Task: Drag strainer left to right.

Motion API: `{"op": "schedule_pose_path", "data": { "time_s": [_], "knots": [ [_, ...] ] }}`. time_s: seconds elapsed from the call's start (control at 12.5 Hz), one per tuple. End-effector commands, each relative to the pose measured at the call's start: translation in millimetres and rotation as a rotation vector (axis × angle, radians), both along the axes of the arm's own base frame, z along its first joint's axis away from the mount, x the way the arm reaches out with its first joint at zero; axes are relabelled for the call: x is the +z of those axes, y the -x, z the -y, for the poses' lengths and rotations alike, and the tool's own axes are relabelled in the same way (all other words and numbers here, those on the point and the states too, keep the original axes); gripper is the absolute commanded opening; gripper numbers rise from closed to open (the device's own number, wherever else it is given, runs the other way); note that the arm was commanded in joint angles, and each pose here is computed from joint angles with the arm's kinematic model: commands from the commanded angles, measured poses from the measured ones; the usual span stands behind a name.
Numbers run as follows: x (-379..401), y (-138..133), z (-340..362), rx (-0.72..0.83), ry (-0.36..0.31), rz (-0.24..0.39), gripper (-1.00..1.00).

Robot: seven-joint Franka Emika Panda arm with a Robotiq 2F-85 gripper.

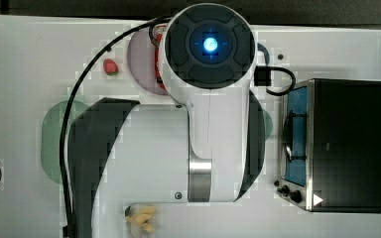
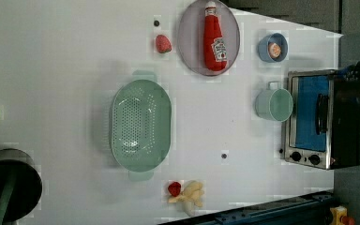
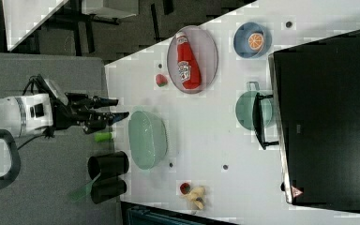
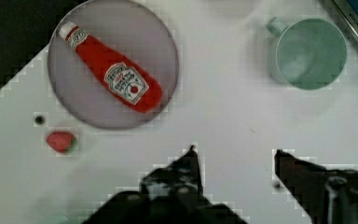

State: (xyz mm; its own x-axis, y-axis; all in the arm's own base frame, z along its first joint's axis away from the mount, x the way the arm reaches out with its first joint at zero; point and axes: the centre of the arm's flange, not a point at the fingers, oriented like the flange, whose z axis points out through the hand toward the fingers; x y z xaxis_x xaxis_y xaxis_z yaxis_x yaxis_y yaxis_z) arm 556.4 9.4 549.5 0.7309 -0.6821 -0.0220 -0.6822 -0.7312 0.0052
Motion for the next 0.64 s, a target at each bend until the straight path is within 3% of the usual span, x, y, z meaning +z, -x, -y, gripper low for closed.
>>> {"op": "schedule_pose_path", "data": {
  "time_s": [0.08,0.24,0.48,0.64],
  "knots": [
    [93,80,44,-0.219,0.029,0.032,0.60],
    [93,78,30,-0.194,0.023,0.041,0.99],
    [87,77,-46,-0.069,-0.005,0.027,1.00],
    [76,80,-104,-0.026,0.015,0.009,1.00]
  ]
}}
